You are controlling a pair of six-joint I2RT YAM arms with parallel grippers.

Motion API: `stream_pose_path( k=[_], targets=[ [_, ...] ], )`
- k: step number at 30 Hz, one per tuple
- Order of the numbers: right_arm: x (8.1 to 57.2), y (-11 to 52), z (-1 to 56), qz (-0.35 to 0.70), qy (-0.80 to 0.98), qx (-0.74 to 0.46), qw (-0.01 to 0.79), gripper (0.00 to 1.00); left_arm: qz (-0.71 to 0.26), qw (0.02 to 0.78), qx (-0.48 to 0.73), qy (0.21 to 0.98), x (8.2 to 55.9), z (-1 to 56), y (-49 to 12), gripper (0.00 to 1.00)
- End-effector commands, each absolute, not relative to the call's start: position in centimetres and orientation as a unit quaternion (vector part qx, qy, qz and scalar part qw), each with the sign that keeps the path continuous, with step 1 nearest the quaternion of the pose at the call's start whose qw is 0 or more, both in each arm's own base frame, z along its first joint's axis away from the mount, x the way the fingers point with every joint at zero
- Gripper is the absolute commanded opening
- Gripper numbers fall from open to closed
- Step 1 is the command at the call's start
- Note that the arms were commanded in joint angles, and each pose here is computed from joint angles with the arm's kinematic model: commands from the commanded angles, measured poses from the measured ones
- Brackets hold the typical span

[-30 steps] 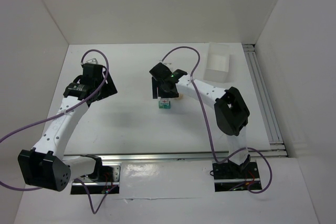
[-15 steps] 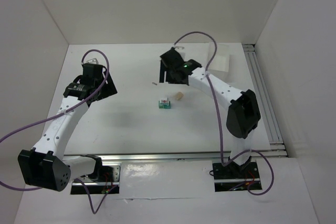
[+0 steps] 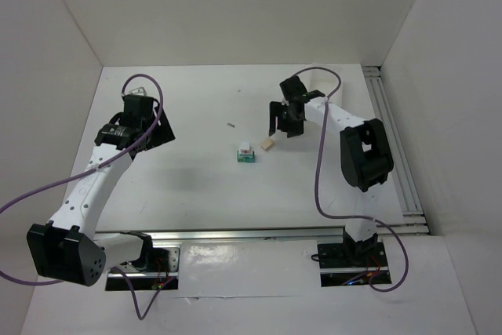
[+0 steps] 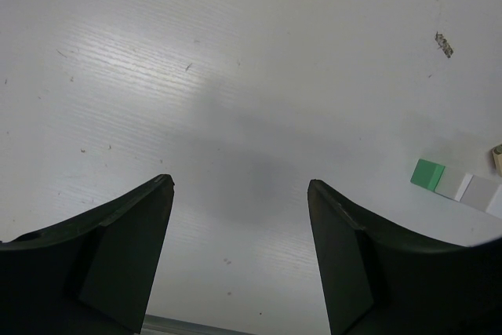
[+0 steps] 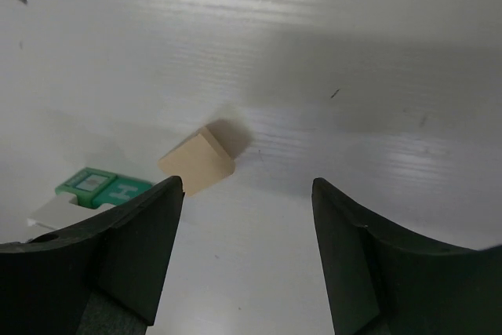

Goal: Build the wood block tower

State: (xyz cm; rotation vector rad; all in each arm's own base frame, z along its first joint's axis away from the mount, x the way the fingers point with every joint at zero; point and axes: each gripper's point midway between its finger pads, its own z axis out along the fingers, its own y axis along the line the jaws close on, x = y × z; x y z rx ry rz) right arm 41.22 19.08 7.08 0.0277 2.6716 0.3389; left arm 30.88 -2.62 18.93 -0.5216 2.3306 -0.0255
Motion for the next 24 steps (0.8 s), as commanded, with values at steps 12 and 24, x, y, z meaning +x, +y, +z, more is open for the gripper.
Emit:
stream_pose_path(
  k=[12, 24],
  targets=[
    [42.0, 23.4, 4.3, 0.211, 0.953, -0.085, 0.202, 0.65, -0.01, 0.382, -0.207, 0.901, 31.7, 19.7, -2.4, 0.82],
    [41.2, 22.7, 3.8, 0.198, 0.957, -0.076, 0.196, 0.31, -0.01, 0.382, -0.207, 0.901, 31.7, 19.7, -2.4, 0.82]
  ],
)
